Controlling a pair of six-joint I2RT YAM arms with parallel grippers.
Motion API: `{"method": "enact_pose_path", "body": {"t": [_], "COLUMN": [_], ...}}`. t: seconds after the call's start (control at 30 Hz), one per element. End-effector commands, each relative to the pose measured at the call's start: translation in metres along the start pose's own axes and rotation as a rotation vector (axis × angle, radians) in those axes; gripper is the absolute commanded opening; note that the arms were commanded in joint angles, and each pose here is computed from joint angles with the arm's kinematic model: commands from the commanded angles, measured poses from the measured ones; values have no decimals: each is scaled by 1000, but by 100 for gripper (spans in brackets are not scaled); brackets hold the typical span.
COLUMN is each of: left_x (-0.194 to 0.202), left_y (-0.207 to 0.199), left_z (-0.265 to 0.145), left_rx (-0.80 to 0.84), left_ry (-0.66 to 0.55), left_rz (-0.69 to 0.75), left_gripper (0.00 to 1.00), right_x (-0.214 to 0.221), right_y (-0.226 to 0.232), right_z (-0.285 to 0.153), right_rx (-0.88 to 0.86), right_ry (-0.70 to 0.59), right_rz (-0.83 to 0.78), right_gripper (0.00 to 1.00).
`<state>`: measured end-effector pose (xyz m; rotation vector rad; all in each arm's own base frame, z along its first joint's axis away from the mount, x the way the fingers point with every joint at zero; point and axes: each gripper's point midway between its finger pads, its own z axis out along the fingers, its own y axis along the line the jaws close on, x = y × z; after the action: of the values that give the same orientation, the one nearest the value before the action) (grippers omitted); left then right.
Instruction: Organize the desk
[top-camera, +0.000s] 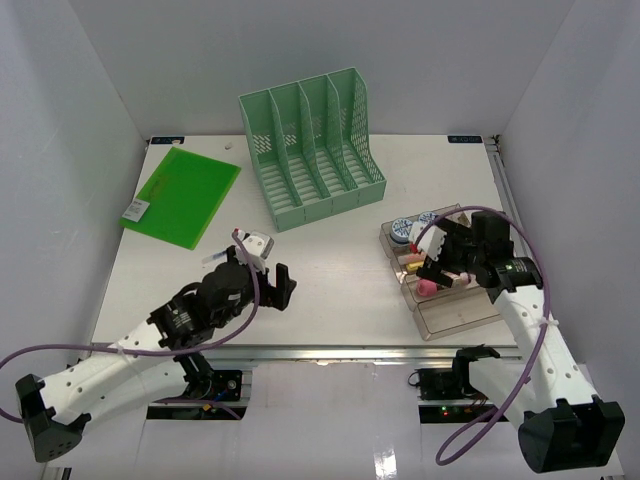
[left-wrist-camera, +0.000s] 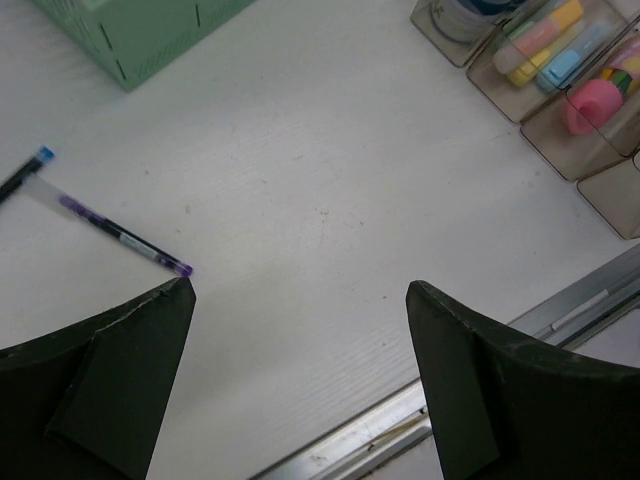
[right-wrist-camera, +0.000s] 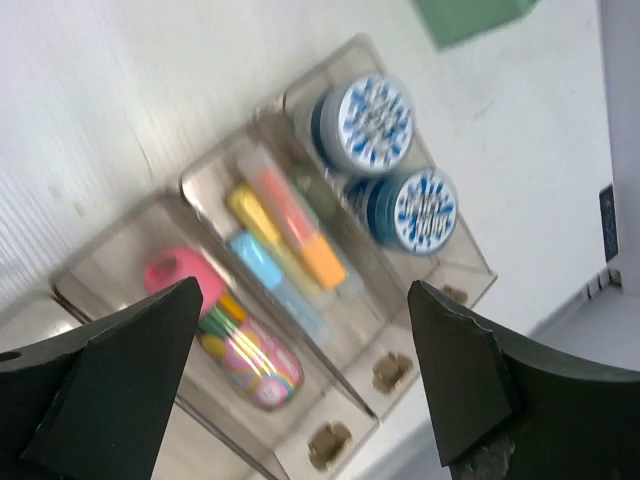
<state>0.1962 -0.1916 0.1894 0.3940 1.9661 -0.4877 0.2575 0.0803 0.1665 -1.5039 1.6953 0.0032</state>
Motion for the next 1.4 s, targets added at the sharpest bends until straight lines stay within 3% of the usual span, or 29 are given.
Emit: {"method": "enact_pose_path", "body": {"t": [0.0, 0.13, 0.23, 0.5, 0.67, 0.77, 0.87, 1.2, 1.37], "left_x": [26, 37, 29, 48, 53, 63, 81, 95, 114], "left_y": [-1, 6, 30, 68, 97, 107, 112, 126, 136], "left_z": [1, -6, -16, 16, 51, 68, 85, 107, 108], "left_rx": [-57, -93, -215, -276, -348, -421, -469, -558, -606], "left_ry": [108, 147, 145, 291, 365, 430, 528, 609, 682], "left_rz": [-216, -270, -301, -425, -545, -581, -602, -579, -534], "left_gripper": [98, 98, 96, 88, 72, 58, 51, 47, 38], "right_x": [-68, -86, -100, -103, -102, -103, -104, -102, -102], "right_y": [19, 35, 42, 43, 39, 38, 38, 42, 42], "right_z": [-12, -10, -11, -6, -5, -7, -9, -10, -10], "right_rx": [-122, -240, -328, -333, -288, -275, -265, -243, -240], "right_ry": [-298, -402, -472, -489, -493, -502, -510, -526, -529], "right_rz": [235, 300, 311, 392, 411, 404, 395, 382, 380], "right_gripper": [90, 91, 98, 95, 96, 96, 96, 97, 97]}}
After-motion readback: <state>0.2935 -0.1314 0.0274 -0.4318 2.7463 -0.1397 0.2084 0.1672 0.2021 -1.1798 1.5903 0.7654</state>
